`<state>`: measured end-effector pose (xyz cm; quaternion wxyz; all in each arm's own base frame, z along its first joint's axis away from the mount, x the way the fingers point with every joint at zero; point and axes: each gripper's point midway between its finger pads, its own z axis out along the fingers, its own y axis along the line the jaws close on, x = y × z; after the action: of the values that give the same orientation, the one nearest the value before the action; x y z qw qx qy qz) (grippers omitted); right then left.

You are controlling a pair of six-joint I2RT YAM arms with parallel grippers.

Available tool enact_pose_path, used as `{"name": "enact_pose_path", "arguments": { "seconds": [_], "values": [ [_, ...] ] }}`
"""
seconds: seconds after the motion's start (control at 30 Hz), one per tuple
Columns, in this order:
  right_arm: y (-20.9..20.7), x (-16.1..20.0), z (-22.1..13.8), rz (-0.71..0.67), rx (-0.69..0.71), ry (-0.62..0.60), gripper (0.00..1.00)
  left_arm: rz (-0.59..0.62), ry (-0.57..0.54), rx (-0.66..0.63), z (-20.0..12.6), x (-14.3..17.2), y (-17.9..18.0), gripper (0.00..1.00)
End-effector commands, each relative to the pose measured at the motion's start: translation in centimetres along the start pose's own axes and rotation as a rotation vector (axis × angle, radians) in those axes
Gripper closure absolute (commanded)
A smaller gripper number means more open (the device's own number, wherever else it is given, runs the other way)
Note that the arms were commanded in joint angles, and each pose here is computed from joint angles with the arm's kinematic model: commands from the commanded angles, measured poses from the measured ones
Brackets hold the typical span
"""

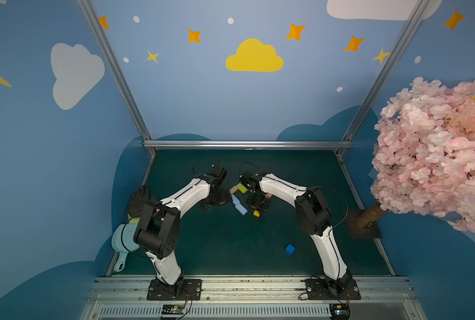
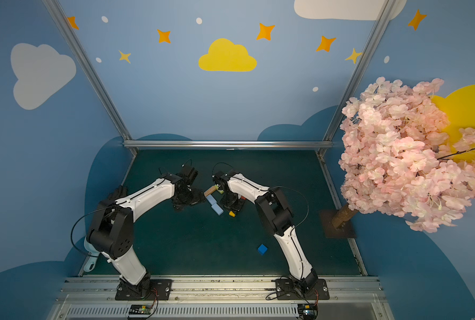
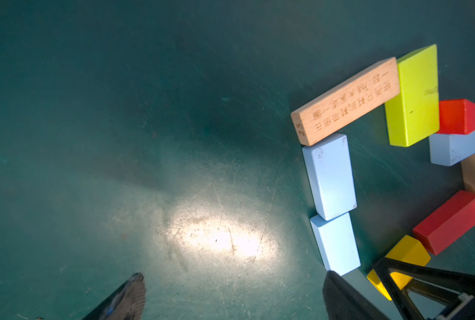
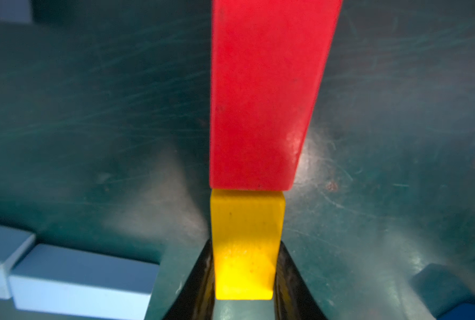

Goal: Assemble a heart with building blocks
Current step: Assemble the building block at the center of the board.

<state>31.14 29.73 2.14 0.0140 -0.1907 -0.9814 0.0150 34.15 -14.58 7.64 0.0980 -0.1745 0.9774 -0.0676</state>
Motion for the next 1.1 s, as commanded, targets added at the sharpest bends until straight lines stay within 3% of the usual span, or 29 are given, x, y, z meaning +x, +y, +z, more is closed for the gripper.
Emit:
{"name": "enact_pose_path", "arguments": {
  "seconds": [0.0, 0.07, 0.27, 0.77, 1.07],
  "values": [
    [-0.5, -0.1, 2.2, 0.011, 0.027, 0.024, 0.68, 0.009, 0.015, -0.012, 0.2, 0.4, 0.5, 0.0],
    [-0.5, 0.1, 2.7, 0.017, 0.022, 0.036, 0.63, 0.01, 0.015, -0.013, 0.2, 0.4, 0.6, 0.0],
    [-0.5, 0.3, 3.2, 0.029, 0.019, 0.047, 0.63, 0.012, 0.016, -0.019, 0.1, 0.6, 0.9, 0.0],
    [-0.8, 0.2, 3.2, 0.068, 0.026, 0.039, 0.74, 0.019, 0.008, -0.023, -0.2, 0.9, 1.3, 0.0],
    [-0.7, -0.1, 3.2, 0.074, 0.024, 0.024, 0.75, 0.026, 0.007, -0.023, -0.3, 1.0, 1.4, 0.0]
  ]
}}
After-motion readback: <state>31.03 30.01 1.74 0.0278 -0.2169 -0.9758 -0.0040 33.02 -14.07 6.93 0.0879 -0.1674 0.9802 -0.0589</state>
